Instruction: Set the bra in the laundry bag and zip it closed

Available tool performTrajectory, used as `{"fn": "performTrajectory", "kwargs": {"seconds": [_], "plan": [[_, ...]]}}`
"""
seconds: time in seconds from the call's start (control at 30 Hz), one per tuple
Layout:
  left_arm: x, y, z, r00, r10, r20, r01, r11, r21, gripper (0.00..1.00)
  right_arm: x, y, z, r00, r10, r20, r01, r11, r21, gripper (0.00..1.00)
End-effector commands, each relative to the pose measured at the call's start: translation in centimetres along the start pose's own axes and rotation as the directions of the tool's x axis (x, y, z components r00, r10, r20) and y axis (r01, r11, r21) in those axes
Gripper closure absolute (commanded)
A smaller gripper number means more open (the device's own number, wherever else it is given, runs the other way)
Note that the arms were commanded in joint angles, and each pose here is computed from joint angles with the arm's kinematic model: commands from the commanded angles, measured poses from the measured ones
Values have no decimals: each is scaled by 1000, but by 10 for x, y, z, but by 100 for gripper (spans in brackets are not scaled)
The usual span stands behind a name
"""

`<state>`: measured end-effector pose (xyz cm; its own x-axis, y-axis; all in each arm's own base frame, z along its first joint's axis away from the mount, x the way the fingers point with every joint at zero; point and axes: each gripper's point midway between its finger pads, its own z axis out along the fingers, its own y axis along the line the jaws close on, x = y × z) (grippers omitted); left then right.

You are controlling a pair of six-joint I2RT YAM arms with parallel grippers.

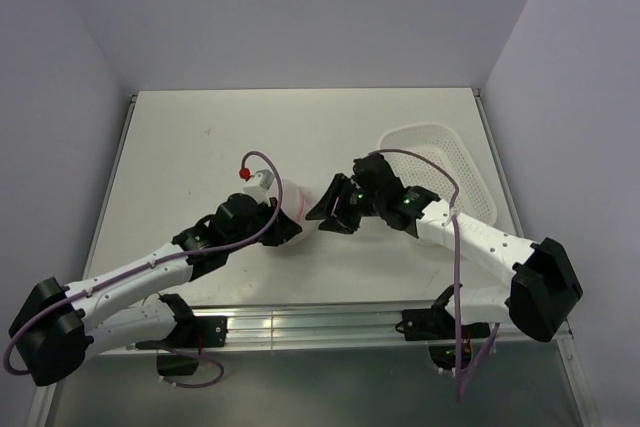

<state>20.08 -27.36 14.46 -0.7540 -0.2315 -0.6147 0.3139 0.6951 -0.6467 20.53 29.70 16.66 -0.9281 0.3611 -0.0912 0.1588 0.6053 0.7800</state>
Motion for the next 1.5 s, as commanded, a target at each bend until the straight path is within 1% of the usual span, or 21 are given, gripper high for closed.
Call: {"fn": "performTrajectory", "kwargs": {"seconds": [0.0,0.07,0.23,0.47,0.57,0.67,0.7,0.73,0.8,0.9,1.03,1.27,1.47], "plan": [[-15,-23,-1,998,30,49,-33,997,63,100,-16,25,3,994,69,82,-60,993,-103,44],[-13,-22,-2,999,30,44,-32,998,61,100,-20,25,8,993,74,93,-64,993,-99,44],[-7,-18,-2,999,32,29,-33,998,52,100,-25,23,26,996,46,78,-42,998,-53,44],[-5,-18,0,999,33,20,-34,998,53,100,-26,25,38,997,38,64,-35,999,-41,44],[-1,-17,2,999,34,9,-34,998,51,100,-27,25,41,997,42,65,-39,998,-38,48],[0,-13,1,1000,29,10,-30,999,39,100,-28,26,41,997,38,64,-36,999,-40,72],[1,-10,0,1000,28,5,-28,999,28,100,-29,26,42,997,38,66,-35,999,-38,88],[2,-8,-1,1000,25,4,-25,1000,18,100,-31,25,42,997,37,73,-35,999,-31,93],[9,0,-4,1000,17,-16,-17,1000,-11,100,-33,25,42,996,39,78,-37,999,-29,100],[15,7,-10,1000,6,-23,-6,1000,-20,100,-37,24,42,996,42,81,-40,999,-23,100],[17,24,-18,1000,-16,-5,16,997,-80,100,-45,23,40,994,45,99,-44,999,-22,100],[10,53,-33,998,-61,34,65,986,-153,100,-58,29,38,993,34,113,-32,999,-23,100],[6,70,-34,995,-86,45,94,975,-200,100,-68,32,37,992,26,123,-24,999,-22,100]]}}
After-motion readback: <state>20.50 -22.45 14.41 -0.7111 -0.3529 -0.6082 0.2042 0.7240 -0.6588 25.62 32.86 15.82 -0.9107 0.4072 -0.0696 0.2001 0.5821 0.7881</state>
